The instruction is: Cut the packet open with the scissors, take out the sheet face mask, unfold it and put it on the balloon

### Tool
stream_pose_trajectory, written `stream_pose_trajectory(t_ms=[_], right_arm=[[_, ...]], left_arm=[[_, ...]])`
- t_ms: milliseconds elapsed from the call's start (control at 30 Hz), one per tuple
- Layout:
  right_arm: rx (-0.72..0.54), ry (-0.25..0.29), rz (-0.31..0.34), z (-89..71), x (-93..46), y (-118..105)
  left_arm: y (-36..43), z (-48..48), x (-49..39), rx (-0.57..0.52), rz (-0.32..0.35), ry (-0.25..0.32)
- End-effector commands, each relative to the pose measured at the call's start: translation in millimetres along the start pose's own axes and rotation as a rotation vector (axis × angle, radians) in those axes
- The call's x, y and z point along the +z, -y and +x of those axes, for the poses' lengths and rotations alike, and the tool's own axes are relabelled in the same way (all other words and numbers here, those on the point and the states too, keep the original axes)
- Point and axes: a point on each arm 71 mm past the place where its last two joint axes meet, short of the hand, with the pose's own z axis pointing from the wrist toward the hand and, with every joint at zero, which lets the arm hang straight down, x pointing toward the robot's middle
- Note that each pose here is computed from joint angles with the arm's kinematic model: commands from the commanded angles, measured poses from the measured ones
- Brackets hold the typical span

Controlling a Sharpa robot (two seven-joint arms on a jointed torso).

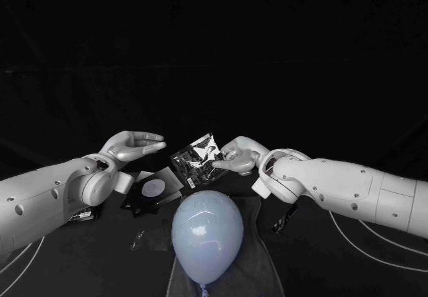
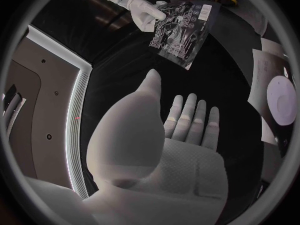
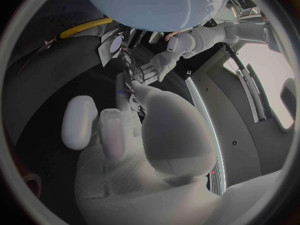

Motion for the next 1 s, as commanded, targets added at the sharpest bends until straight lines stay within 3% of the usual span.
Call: stream_pose_trajectory(t_ms=[33, 100, 300, 567, 833, 1000], right_arm=[[-0.142, -0.065, -0.022, 5.5, 2.0, -4.2], [-0.160, -0.069, -0.031, 7.2, 3.5, -6.5], [-0.191, -0.078, -0.055, 14.0, 9.1, -14.5], [-0.202, -0.080, -0.071, 19.2, 13.5, -20.4], [-0.204, -0.066, -0.078, 19.1, 14.1, -21.7], [-0.204, -0.054, -0.085, 18.1, 13.1, -22.2]], left_arm=[[9.5, 1.6, 3.0, 0.085, 0.070, -0.041], [11.6, 3.5, 4.8, 0.107, 0.077, -0.052], [17.5, 23.9, 13.1, 0.191, 0.094, -0.127], [21.4, 49.6, 17.8, 0.251, 0.093, -0.227], [21.6, 62.6, 16.6, 0.289, 0.072, -0.309], [20.4, 64.4, 15.7, 0.301, 0.056, -0.332]])
